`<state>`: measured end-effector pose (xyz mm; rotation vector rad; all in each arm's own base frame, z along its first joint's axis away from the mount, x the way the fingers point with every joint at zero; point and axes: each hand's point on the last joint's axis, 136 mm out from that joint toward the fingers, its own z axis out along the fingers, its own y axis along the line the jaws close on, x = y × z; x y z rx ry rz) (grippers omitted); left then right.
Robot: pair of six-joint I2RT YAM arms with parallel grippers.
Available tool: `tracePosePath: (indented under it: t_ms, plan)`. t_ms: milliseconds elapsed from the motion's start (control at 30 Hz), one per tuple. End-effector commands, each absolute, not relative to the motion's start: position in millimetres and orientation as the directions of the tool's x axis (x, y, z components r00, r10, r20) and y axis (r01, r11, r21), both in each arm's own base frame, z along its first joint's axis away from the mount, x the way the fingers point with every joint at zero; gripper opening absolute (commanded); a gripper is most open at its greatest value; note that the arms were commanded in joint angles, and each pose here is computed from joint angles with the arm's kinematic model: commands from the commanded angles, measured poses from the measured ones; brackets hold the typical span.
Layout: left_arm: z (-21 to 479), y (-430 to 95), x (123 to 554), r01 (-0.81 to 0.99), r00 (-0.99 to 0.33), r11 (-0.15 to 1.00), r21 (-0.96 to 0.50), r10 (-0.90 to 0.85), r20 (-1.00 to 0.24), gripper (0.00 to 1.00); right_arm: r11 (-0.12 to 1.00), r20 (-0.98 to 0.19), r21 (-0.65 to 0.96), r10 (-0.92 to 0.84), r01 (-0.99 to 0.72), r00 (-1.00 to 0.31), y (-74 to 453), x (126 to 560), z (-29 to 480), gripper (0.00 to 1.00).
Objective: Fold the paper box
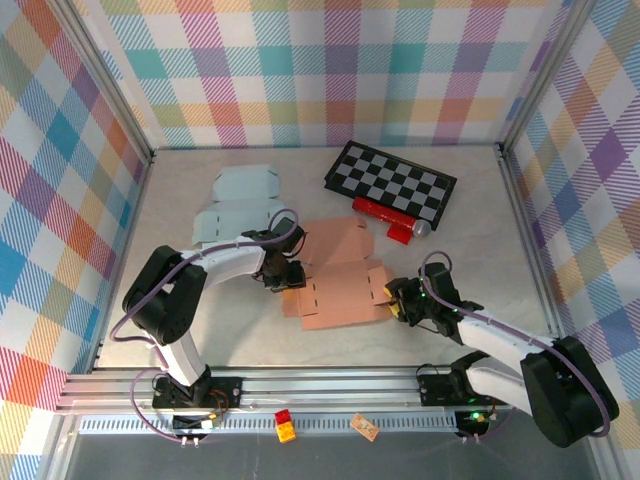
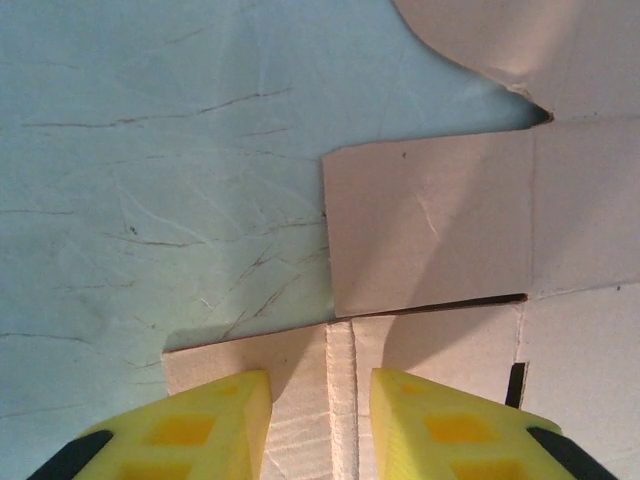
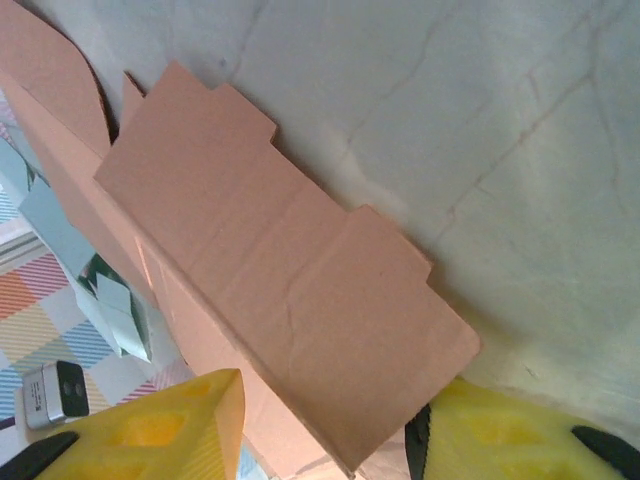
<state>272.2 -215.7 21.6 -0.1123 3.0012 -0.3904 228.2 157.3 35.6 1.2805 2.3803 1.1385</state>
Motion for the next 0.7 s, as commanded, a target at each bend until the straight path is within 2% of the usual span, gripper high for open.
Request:
tracePosePath:
  t_ms: [0, 267, 367, 667]
  plan:
    - [6.3, -210.3, 259.4, -0.043, -0.997, 0.978, -0.204, -0.055, -0.052, 0.33, 0.321, 0.126, 0.749, 0.79, 0.579, -0.6, 158.1, 240.8, 45.3, 0.43]
    - [7.9, -211.8, 262.7, -0.038, -0.997, 0.978, -0.203, -0.051, -0.058, 0.33, 0.322, 0.115, 0.738, 0.806, 0.593, -0.581, 155.6, 246.2, 50.5, 0.28]
    - [11.5, -212.5, 263.7, -0.035, -0.996, 0.978, -0.207, -0.05, -0.069, 0.33, 0.314, 0.112, 0.73, 0.821, 0.607, -0.56, 152.1, 247.1, 52.9, 0.19]
    - [19.7, -212.2, 265.7, -0.024, -0.995, 0.978, -0.206, -0.043, -0.088, 0.35, 0.358, 0.084, 0.701, 0.818, 0.617, -0.57, 150.1, 248.6, 58.9, 0.06]
